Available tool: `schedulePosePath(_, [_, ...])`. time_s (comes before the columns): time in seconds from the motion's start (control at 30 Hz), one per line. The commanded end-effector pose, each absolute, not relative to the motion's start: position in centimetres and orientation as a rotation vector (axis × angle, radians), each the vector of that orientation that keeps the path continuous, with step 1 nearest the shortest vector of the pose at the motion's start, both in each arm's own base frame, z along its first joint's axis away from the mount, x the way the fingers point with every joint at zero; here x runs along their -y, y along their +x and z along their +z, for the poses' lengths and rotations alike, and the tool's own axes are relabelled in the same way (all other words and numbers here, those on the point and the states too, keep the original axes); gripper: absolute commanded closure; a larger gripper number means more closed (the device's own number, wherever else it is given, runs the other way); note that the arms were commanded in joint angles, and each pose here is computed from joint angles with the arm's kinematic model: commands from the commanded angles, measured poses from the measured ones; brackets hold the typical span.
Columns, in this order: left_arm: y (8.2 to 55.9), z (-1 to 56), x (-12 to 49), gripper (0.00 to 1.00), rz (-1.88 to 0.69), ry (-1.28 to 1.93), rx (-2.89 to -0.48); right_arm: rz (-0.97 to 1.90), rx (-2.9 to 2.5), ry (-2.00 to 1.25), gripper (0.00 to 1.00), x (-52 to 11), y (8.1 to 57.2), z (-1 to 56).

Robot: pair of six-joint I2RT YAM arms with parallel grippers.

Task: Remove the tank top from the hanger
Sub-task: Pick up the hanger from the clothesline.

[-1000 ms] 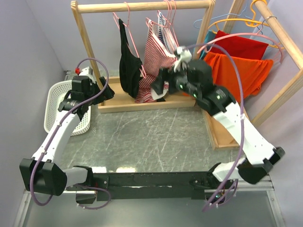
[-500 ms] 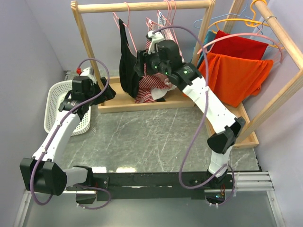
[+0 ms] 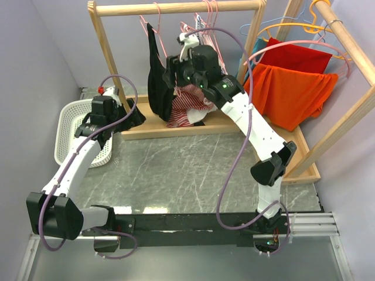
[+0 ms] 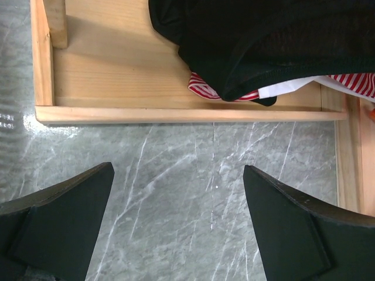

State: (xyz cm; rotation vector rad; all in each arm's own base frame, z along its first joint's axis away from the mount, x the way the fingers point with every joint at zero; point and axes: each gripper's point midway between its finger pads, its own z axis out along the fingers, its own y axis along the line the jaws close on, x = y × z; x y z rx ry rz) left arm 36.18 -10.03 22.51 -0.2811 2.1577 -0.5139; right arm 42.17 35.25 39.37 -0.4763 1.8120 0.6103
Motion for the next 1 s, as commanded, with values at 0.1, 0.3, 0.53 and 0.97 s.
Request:
schedulePosePath(0.1, [36.8, 23.5, 9.9, 0.01, -0.492, -0.227, -2.124, 0.597, -1.725, -0.450, 0.56, -35.4, 43.4, 42.3])
schedulePosePath(0.3, [36.9, 23.6, 9.5, 0.01, -0.449, -0.201, -2.137, 0.607, -1.721, -0.472, 0.54, -35.6, 43.1, 42.2])
schedulePosePath(0.53, [36.8, 22.9, 9.8, 0.01, -0.475, -0.210, -2.144, 0.591, -1.746, -0.480, 0.62, -35.6, 43.1, 41.2])
schedulePosePath(0.97, [36.8, 22.6, 9.9, 0.01, -0.478, -0.196, -2.162, 0.579, -1.768, -0.496, 1.00, -35.3, 42.8, 40.4])
